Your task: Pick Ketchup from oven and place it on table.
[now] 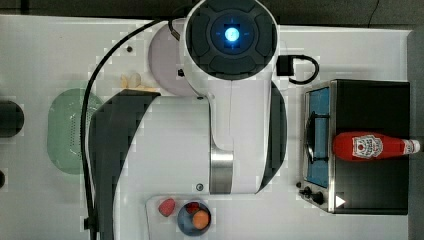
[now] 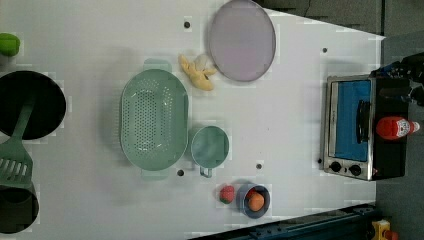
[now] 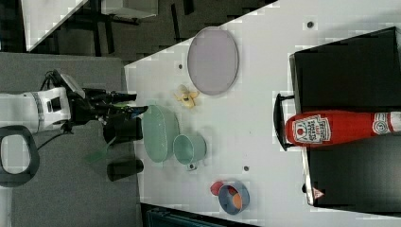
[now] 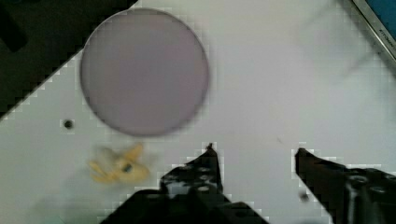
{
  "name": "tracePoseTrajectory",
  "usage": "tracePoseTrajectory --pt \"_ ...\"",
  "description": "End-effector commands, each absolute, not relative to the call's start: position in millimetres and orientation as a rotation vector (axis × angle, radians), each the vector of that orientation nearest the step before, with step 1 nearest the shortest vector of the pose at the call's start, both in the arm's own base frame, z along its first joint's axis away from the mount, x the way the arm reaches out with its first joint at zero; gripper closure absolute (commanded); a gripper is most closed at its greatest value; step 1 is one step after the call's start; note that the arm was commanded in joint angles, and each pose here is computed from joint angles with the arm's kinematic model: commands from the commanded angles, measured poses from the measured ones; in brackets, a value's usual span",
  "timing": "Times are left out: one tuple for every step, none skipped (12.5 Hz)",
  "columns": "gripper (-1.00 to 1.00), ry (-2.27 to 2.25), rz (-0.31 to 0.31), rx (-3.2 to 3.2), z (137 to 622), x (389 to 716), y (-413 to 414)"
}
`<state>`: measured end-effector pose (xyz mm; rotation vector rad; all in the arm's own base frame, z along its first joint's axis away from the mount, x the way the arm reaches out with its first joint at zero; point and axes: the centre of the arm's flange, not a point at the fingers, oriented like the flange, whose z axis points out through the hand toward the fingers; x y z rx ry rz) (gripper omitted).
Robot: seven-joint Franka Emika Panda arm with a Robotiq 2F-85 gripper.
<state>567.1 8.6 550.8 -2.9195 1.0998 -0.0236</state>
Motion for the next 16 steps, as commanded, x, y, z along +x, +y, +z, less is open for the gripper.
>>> tracePoseTrajectory --pt "-0.58 1.357 -0.055 -2.811 652 449 -37" --pt "-0.80 1.357 -0.055 -2.810 652 449 -37" --pt "-1.00 1.361 -0.056 -2.808 652 449 -39" --pt "-1.00 1.377 -0.061 -2.801 652 449 -45" --pt "-1.00 1.406 -0.070 -2.786 652 449 -57" --pt "-1.00 1.445 -0.089 -2.762 651 450 -74" --pt "-1.00 1.493 -0.102 -2.728 649 451 -94" --pt "-1.00 1.545 -0.126 -2.684 646 453 -117" --pt "-1.00 1.610 -0.131 -2.637 639 454 -145" --pt "-1.00 1.679 -0.112 -2.594 629 453 -172" --pt "-1.00 1.746 -0.088 -2.553 616 453 -199" --pt "-1.00 1.809 -0.071 -2.514 602 453 -225" --pt "-1.00 1.865 -0.073 -2.479 588 455 -248" --pt "-1.00 1.919 -0.086 -2.448 573 458 -270" --pt "-1.00 1.967 -0.109 -2.423 558 461 -290" --pt "-1.00 2.010 -0.127 -2.407 542 466 -307"
